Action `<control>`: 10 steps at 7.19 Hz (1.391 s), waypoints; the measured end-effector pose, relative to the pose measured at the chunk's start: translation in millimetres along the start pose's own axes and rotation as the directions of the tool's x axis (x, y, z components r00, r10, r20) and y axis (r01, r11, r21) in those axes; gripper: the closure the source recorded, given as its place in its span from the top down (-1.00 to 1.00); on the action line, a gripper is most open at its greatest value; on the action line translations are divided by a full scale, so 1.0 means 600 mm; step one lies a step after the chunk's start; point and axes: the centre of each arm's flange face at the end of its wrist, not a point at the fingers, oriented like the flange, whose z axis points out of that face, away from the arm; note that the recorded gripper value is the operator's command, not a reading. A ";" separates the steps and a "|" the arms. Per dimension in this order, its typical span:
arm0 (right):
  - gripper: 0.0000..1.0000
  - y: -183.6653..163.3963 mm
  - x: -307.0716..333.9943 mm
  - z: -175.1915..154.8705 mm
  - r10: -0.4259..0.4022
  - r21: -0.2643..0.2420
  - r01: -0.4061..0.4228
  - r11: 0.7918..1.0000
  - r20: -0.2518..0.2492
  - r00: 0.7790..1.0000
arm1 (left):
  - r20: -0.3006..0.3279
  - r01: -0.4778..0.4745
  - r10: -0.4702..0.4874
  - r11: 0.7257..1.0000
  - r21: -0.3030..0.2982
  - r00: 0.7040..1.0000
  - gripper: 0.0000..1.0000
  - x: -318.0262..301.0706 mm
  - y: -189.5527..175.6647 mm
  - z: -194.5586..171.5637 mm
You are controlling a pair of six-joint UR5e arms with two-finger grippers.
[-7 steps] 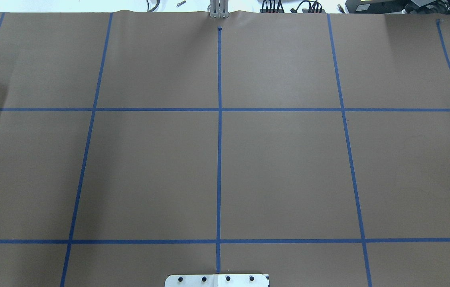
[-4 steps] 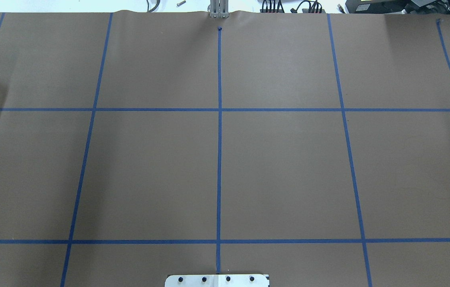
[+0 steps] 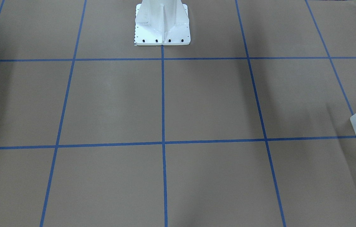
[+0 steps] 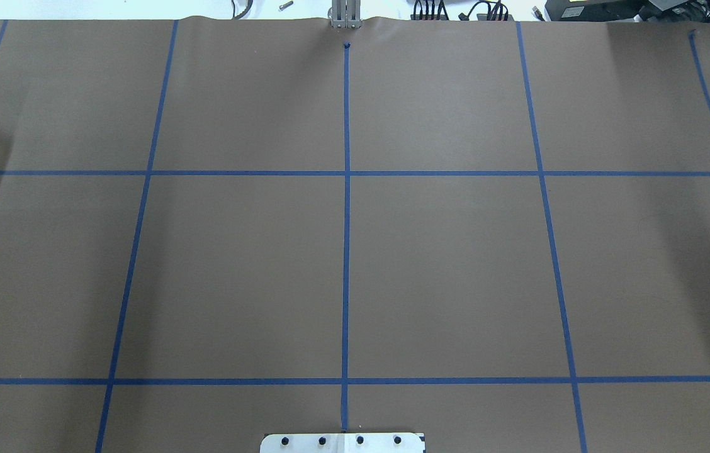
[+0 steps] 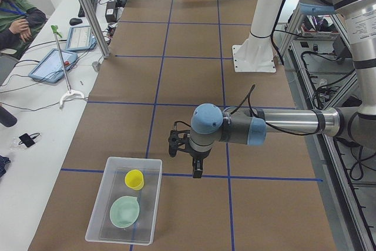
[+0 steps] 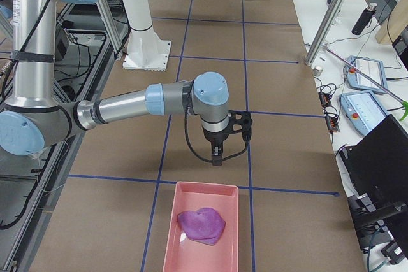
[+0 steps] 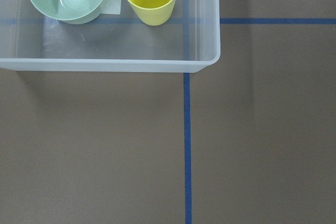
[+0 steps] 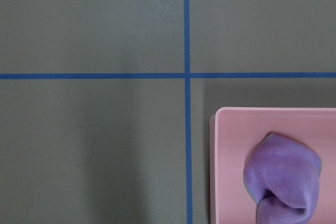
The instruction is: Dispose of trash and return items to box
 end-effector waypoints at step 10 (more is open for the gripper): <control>1.00 0.040 0.036 0.134 -0.078 -0.029 0.078 0.997 0.001 0.997 | 0.018 0.047 -0.046 0.998 -0.032 0.999 0.98 -0.017 0.013 0.007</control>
